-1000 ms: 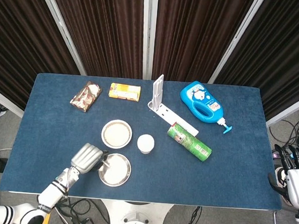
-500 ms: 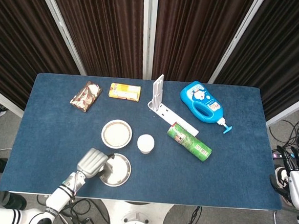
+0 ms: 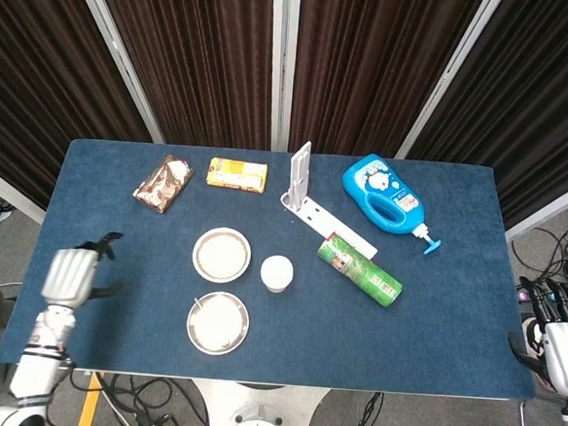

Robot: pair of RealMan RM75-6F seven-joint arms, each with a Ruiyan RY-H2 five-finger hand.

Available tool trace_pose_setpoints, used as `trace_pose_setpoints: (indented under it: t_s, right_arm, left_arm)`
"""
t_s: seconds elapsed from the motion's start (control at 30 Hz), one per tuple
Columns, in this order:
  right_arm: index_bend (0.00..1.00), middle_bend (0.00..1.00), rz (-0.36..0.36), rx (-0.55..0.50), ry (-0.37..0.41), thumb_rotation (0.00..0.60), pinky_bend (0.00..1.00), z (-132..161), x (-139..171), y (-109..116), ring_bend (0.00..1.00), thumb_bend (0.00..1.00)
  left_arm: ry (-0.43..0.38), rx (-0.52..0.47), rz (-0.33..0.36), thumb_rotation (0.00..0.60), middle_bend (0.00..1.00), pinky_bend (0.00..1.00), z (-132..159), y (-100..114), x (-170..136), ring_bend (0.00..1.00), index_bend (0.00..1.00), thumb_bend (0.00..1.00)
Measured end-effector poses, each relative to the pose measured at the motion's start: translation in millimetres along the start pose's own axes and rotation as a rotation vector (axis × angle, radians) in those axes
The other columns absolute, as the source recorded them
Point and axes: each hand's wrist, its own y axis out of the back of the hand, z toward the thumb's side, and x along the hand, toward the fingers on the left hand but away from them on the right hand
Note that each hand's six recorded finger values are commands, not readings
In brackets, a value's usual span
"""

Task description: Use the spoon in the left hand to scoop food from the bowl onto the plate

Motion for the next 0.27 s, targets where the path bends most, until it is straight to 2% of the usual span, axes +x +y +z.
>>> trace_pose_setpoints:
  t_s: [0.1, 0.27]
  right_arm:
    - [0.03, 0.13, -0.004, -0.007, 0.008, 0.600, 0.00, 2, -3, -3, 0.00, 0.28]
    - [0.03, 0.13, -0.001, -0.022, 0.015, 0.600, 0.00, 7, -4, -10, 0.00, 0.28]
  left_arm:
    - [0.072, 0.105, 0.039, 0.600, 0.22, 0.19, -48, 18, -19, 0.14, 0.27, 0.15]
    - [0.156, 0.137, 0.082, 0.600, 0.22, 0.18, -81, 31, -59, 0.14, 0.27, 0.15]
